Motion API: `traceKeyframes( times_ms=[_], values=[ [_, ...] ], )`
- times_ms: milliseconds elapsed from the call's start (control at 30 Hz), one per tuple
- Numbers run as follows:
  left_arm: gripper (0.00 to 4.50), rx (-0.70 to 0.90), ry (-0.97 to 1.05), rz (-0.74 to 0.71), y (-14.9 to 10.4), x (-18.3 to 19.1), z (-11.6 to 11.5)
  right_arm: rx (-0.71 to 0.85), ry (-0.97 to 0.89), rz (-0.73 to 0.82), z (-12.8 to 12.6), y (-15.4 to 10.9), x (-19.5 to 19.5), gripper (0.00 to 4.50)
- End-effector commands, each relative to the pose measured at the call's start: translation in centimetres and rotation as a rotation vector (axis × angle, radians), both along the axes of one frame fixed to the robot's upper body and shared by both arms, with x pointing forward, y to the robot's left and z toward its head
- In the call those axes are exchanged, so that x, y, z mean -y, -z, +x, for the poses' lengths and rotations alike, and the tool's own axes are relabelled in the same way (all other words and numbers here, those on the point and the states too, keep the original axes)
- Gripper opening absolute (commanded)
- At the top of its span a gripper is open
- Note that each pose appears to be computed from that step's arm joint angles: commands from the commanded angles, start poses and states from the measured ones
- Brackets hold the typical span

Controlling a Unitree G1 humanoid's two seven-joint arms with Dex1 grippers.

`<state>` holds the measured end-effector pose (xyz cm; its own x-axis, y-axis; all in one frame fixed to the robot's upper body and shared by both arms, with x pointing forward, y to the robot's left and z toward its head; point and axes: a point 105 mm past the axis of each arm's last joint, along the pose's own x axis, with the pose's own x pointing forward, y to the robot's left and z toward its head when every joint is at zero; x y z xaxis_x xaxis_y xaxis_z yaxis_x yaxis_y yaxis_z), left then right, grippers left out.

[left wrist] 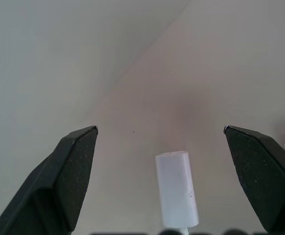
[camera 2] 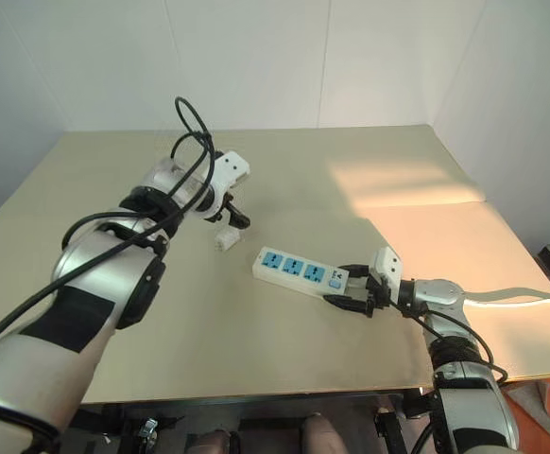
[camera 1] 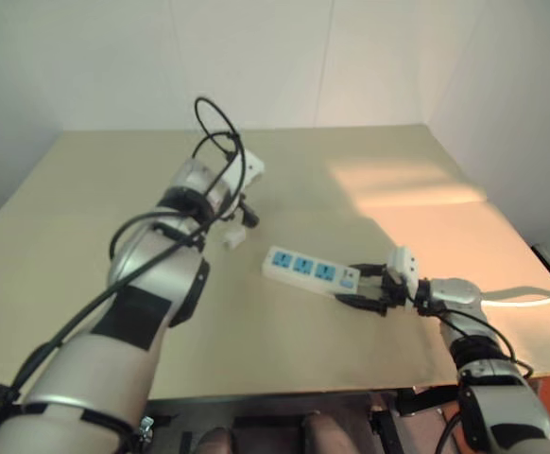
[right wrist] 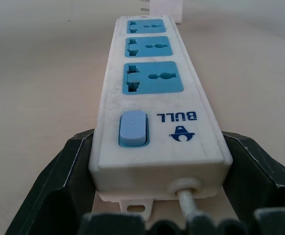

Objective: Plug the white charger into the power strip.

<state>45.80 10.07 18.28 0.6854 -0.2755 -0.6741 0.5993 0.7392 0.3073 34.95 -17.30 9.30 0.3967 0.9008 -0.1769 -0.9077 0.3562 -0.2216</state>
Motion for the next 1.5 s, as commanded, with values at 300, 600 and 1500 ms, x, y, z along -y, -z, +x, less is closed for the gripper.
traceKeyframes(
  times_ms=[300,600,1500],
  values=[
    [4.50,-0.016,-0.037,0.012,1.7,-0.1,-0.1,-0.038,0.022,-0.021,-0.9,1.1,0.3,3.43],
    [4.12,-0.053,-0.048,0.036,3.4,-0.1,-0.5,-0.037,0.046,-0.024,-0.8,1.4,0.3,3.43],
    [1.02,-0.385,-0.007,-0.007,-0.8,-3.5,-4.3,-0.053,0.081,-0.010,-0.9,2.5,0.0,3.43]
  ],
)
